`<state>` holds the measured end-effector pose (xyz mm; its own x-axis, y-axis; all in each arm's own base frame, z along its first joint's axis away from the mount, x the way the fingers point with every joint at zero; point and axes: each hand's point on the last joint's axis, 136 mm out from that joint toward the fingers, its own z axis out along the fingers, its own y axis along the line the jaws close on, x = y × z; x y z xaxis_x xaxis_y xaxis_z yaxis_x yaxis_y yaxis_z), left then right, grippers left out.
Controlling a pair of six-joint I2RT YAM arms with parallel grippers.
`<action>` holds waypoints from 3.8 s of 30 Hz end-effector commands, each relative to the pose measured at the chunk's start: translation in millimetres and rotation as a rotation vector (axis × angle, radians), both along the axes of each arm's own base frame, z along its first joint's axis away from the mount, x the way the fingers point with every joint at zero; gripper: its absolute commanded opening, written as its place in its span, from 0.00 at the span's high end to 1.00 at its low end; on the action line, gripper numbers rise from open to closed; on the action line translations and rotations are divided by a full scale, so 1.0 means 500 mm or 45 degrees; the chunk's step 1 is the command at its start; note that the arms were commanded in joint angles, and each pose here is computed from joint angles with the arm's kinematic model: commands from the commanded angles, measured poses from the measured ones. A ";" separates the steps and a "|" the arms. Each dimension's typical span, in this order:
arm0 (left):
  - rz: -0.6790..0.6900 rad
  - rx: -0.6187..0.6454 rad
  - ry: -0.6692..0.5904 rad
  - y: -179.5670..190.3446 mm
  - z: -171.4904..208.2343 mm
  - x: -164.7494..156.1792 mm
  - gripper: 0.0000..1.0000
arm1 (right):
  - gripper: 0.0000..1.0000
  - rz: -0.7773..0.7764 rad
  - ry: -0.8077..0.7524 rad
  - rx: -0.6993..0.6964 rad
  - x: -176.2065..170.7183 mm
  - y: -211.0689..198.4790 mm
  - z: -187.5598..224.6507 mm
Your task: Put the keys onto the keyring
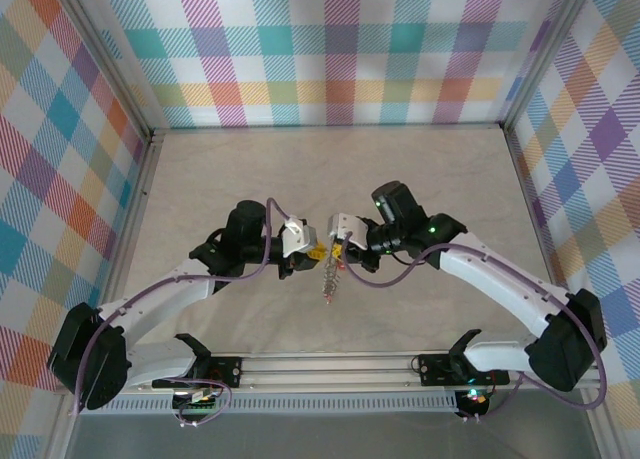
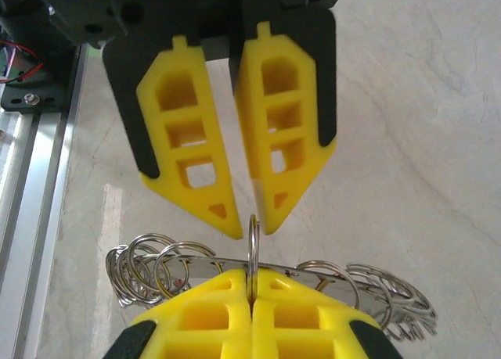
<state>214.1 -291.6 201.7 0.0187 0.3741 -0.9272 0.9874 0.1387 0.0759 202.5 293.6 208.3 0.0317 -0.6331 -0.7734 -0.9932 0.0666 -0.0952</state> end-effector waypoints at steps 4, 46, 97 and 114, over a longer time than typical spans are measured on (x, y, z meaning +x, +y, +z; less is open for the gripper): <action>0.005 -0.047 -0.020 -0.003 0.027 -0.007 0.82 | 1.00 0.058 0.006 -0.085 -0.004 0.000 0.003; -0.208 -0.108 0.056 -0.040 0.053 -0.060 0.86 | 1.00 0.086 0.007 -0.089 -0.048 -0.007 0.016; -0.303 -0.261 0.024 -0.043 0.100 -0.096 1.00 | 0.84 0.011 0.045 0.199 -0.070 -0.001 0.021; -0.204 -0.013 0.007 -0.028 0.031 -0.073 1.00 | 0.99 0.004 -0.015 -0.039 -0.056 -0.036 -0.013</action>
<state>180.5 -307.9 218.7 0.0165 0.3019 -0.9532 0.9999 -0.0035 0.0162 172.3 286.4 201.4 0.0071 -0.5889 -0.8082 -0.9949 0.0775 -0.0653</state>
